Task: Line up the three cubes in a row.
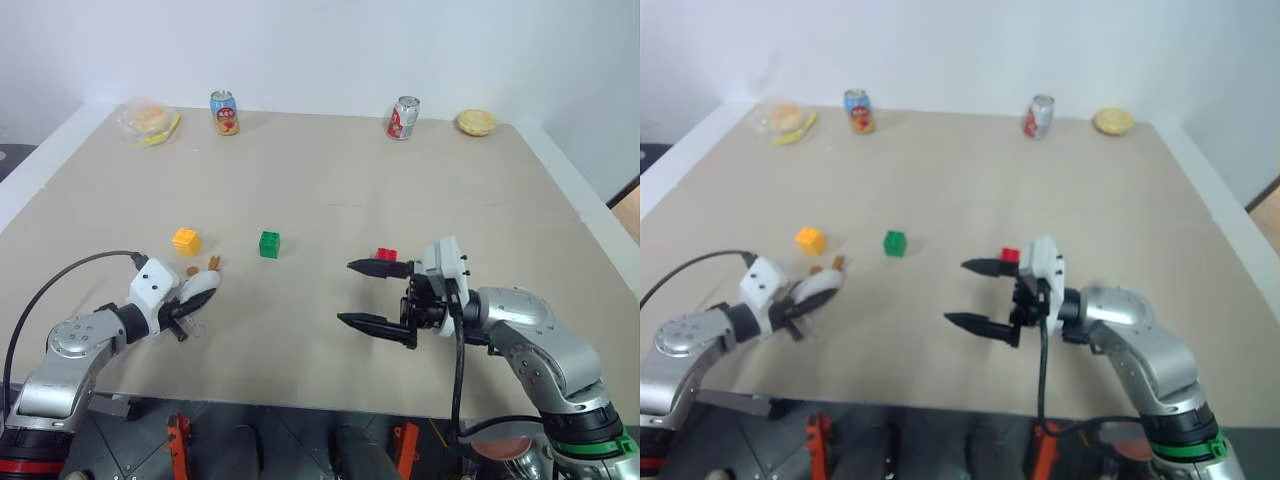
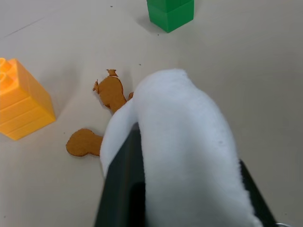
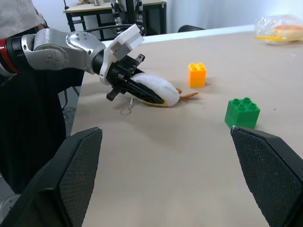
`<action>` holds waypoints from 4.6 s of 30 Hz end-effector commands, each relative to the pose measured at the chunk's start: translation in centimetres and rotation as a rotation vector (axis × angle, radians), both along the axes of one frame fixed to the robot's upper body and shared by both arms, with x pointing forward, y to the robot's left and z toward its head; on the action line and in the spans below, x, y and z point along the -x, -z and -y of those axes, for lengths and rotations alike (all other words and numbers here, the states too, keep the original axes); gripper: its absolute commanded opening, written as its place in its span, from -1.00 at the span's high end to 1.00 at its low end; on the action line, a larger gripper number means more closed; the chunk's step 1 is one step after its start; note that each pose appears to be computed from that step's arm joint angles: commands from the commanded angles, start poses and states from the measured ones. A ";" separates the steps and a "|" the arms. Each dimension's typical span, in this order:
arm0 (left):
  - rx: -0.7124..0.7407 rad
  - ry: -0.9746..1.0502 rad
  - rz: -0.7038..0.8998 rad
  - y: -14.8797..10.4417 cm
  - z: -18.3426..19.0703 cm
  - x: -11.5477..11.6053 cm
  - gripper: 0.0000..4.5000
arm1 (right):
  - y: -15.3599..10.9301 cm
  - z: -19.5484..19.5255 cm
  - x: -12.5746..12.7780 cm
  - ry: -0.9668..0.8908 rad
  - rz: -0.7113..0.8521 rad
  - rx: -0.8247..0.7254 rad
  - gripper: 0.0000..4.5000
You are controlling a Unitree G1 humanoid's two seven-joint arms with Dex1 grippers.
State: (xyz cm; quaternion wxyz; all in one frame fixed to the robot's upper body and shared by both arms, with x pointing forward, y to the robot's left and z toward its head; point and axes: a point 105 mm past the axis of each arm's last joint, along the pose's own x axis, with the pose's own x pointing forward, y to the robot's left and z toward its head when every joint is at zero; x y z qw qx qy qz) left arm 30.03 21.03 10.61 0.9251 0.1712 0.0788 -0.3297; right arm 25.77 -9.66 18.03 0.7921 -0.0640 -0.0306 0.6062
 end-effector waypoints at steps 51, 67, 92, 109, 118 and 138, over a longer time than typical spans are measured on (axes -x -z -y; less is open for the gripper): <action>0.301 -1.322 0.478 -9.0 -18.9 -3.3 -0.99 | -5.7 -0.9 -2.5 0.013 0.122 -0.218 -1.00; 0.397 0.131 0.364 -11.9 7.5 -2.2 -0.99 | -0.9 7.7 -11.6 0.169 0.085 0.217 -1.00; 0.299 0.461 0.147 -8.0 11.3 1.8 -1.00 | 4.2 6.9 -13.6 0.178 -0.039 0.251 0.03; 0.097 0.684 0.062 -5.3 10.2 4.1 -1.00 | 1.9 1.7 -5.4 -0.181 0.070 0.295 0.45; 0.088 0.722 0.056 -5.0 10.4 3.9 -1.00 | 5.1 0.8 -3.5 -0.130 0.050 0.381 0.45; 0.408 0.099 0.229 -8.0 10.4 -1.3 -1.00 | -1.7 0.1 -1.6 -0.116 0.060 0.108 -0.99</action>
